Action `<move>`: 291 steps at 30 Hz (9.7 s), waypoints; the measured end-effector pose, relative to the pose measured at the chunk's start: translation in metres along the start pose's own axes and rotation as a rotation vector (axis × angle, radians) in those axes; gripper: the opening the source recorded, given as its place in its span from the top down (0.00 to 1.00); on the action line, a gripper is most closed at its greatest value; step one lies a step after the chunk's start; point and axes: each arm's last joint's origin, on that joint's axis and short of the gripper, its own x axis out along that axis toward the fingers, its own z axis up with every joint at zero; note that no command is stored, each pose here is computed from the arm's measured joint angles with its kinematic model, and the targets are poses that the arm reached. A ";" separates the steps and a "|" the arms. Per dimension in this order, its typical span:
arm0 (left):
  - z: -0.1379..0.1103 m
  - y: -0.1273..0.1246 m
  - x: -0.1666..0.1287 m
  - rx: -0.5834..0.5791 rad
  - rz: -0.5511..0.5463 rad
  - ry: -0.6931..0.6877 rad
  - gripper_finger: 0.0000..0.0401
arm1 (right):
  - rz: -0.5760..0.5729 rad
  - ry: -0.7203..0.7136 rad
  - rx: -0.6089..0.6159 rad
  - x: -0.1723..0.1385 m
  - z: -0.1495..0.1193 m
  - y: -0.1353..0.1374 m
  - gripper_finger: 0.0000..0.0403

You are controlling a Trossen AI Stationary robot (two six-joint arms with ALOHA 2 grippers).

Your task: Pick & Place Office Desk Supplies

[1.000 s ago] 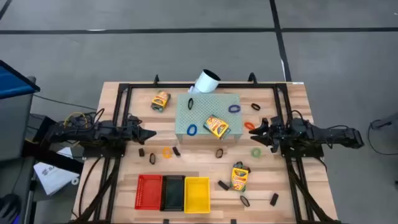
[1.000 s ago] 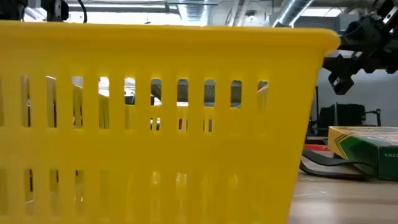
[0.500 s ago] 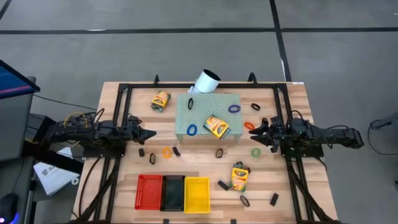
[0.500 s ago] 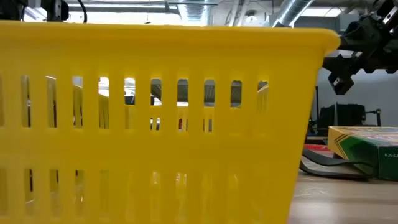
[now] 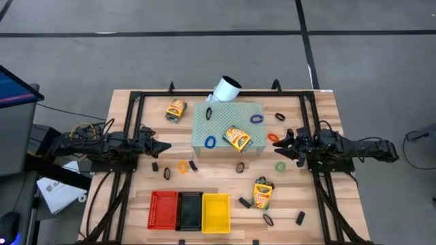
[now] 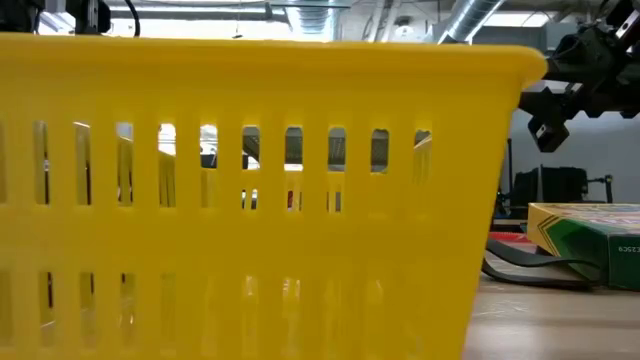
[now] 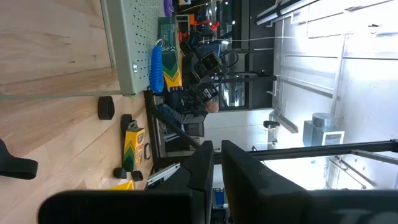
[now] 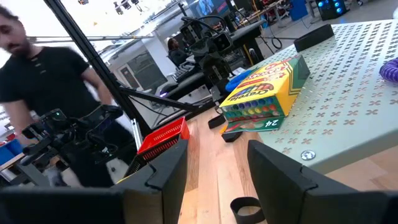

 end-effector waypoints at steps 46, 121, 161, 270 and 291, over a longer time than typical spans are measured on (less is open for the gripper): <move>-0.001 -0.028 -0.004 -0.856 -0.237 0.232 0.94 | 0.000 -0.001 0.000 0.000 0.000 0.000 0.59; 0.006 -0.013 0.023 0.413 -0.055 -0.252 0.94 | 0.004 -0.569 0.429 -0.011 0.041 0.009 0.59; 0.016 -0.218 0.062 1.147 -0.127 -0.479 0.47 | -0.015 0.221 -0.396 0.108 0.131 0.142 0.46; -0.051 0.010 0.031 1.639 0.216 0.140 0.47 | -1.097 0.857 -0.994 0.282 -0.009 0.167 0.42; -0.052 0.027 0.027 1.687 0.184 0.182 0.47 | -1.185 0.934 -1.169 0.272 -0.032 0.129 0.42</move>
